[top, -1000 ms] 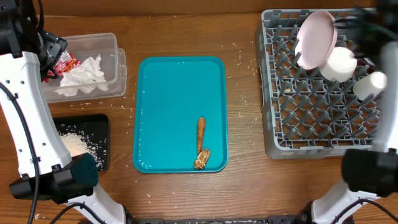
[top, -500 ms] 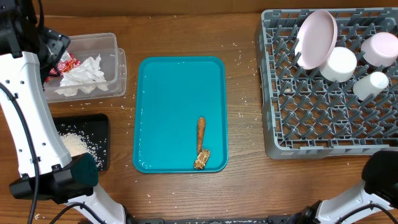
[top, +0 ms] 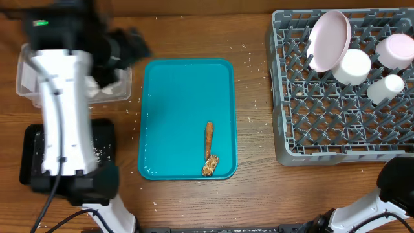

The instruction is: Sort waste into correct bins and load items into the dishwasher

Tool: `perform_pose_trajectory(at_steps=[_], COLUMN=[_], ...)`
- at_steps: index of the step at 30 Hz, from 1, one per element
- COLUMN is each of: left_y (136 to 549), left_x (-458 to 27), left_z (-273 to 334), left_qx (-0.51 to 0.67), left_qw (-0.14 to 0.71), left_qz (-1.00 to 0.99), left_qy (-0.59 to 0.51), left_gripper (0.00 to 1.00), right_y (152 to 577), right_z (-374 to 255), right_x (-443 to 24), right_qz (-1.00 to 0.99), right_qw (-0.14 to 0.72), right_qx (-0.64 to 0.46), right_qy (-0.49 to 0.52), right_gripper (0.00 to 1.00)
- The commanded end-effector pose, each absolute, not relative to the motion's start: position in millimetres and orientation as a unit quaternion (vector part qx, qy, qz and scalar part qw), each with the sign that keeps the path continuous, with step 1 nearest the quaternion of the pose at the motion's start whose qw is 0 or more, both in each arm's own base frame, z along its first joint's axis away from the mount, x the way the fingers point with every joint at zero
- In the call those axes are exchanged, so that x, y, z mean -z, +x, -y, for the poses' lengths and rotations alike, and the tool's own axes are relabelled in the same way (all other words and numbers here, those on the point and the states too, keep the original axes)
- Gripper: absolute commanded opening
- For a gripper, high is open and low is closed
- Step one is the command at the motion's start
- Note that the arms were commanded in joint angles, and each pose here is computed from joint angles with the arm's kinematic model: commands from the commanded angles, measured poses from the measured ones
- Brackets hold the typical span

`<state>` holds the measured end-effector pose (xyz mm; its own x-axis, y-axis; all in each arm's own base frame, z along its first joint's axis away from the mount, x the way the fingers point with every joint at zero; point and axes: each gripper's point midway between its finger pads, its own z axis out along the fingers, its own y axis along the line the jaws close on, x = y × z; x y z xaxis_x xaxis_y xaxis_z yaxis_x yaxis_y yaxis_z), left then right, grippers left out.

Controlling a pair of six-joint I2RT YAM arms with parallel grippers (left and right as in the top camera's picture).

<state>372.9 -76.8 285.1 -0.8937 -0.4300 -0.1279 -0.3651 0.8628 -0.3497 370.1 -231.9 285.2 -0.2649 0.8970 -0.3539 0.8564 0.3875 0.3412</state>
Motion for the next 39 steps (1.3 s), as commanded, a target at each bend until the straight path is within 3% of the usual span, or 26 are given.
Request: perform_pose_trajectory(at_steps=[1, 9, 18, 23, 32, 39], left_y=[354.1, 304.5, 280.6, 286.4, 300.8, 293.0], left_x=[-256.2, -153.7, -62.0, -41.4, -33.5, -19.2], left_z=[121.4, 184.3, 217.0, 202.3, 201.5, 198.0], left_qx=[0.133, 0.048, 0.044, 0.019, 0.023, 0.023], left_qw=[0.059, -0.039, -0.037, -0.011, 0.024, 0.016], left_qz=[-0.983, -0.990, -0.992, -0.994, -0.999, -0.999], left_qy=[-0.115, -0.124, -0.112, -0.108, -0.006, -0.021], left_gripper=[1.00, 1.00, 1.00, 1.00, 1.00, 0.94], right_y=[370.9, 370.9, 370.9, 370.9, 370.9, 370.9], right_z=[230.1, 230.1, 230.1, 230.1, 230.1, 230.1], right_x=[-288.4, -288.4, -288.4, -288.4, -288.4, -288.4], right_qz=[-0.793, -0.793, -0.793, -0.793, -0.793, -0.793], right_qw=[0.255, 0.255, 0.255, 0.255, 0.255, 0.255], right_qx=[-0.044, -0.044, -0.044, -0.044, -0.044, -0.044], right_qy=[0.551, 0.551, 0.551, 0.551, 0.551, 0.551], right_gripper=[1.00, 1.00, 1.00, 1.00, 1.00, 1.00])
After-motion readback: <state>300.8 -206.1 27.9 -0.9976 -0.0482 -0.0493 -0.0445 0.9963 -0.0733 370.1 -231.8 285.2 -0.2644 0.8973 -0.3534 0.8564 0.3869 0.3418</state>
